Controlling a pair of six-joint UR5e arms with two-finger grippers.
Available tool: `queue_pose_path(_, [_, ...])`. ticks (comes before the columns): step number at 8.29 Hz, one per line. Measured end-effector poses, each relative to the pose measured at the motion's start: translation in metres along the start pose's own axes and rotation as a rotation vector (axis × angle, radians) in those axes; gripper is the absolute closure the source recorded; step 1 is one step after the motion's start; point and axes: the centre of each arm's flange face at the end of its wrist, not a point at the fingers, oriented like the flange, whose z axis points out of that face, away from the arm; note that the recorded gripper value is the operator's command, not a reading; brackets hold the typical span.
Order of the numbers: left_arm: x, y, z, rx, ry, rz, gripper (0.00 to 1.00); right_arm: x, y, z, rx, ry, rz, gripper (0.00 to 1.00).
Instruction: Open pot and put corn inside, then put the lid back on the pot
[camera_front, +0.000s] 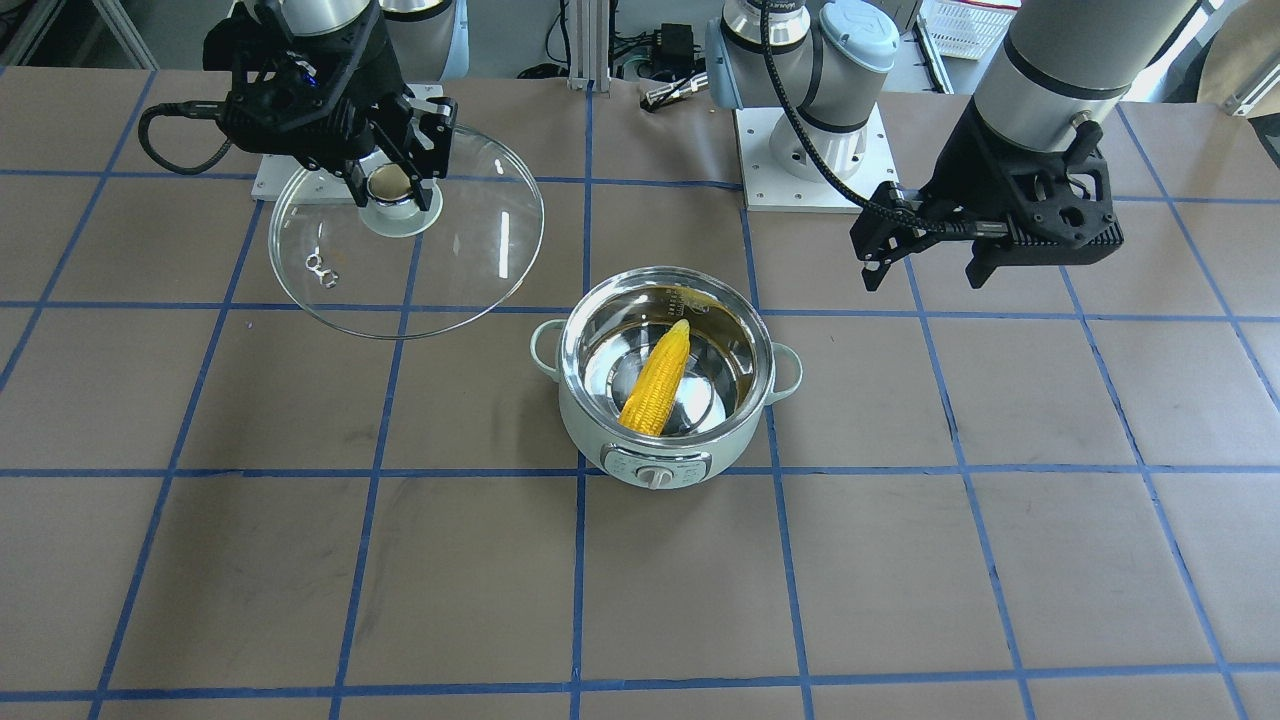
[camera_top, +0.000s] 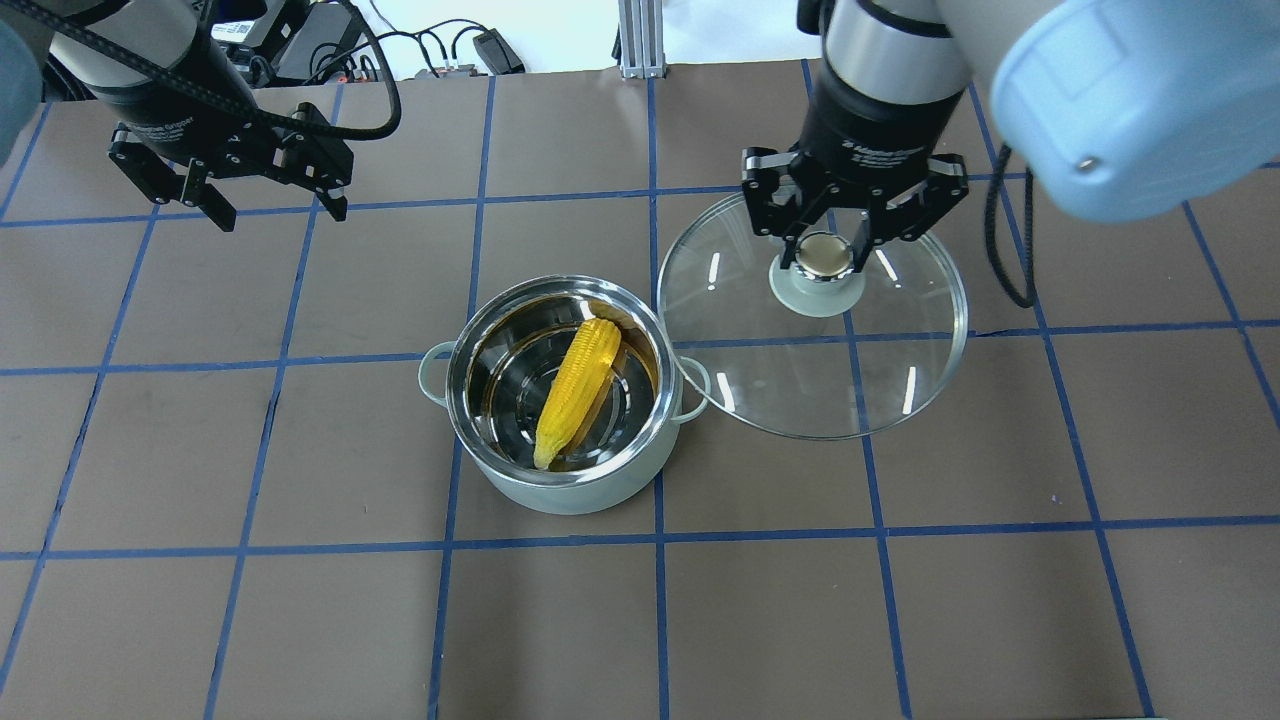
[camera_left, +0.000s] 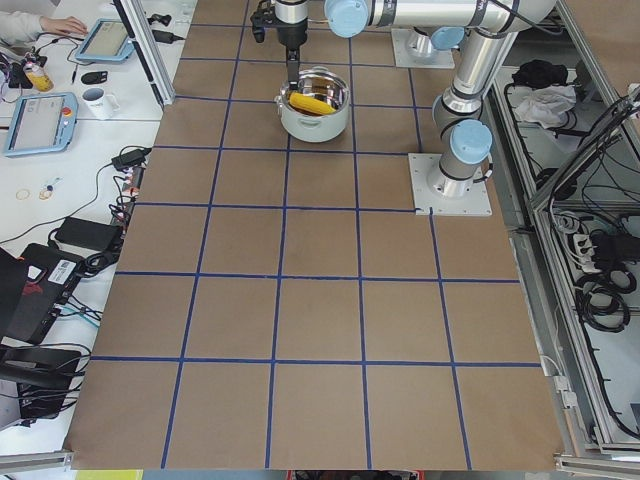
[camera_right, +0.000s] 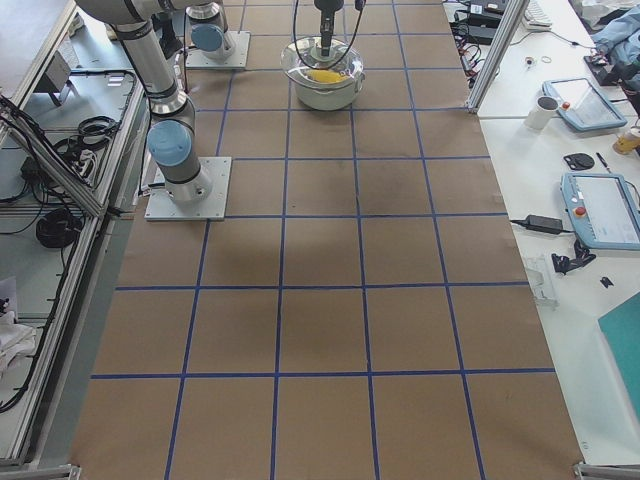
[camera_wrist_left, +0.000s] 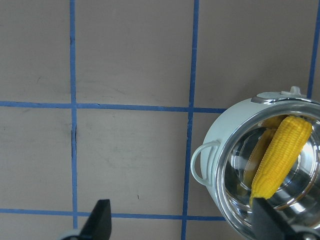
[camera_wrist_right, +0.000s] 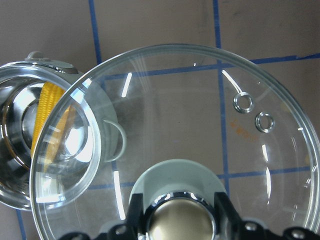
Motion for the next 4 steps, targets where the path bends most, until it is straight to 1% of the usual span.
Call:
queue_pose_path(2, [0.000, 0.000, 0.000, 0.001, 0.001, 0.000, 0.00, -0.066, 0.005, 0.025, 0.035, -0.011, 0.011, 0.86])
queue_pose_path(4, [0.000, 0.000, 0.001, 0.000, 0.003, 0.000, 0.00, -0.133, 0.015, 0.060, 0.044, -0.012, 0.016, 0.86])
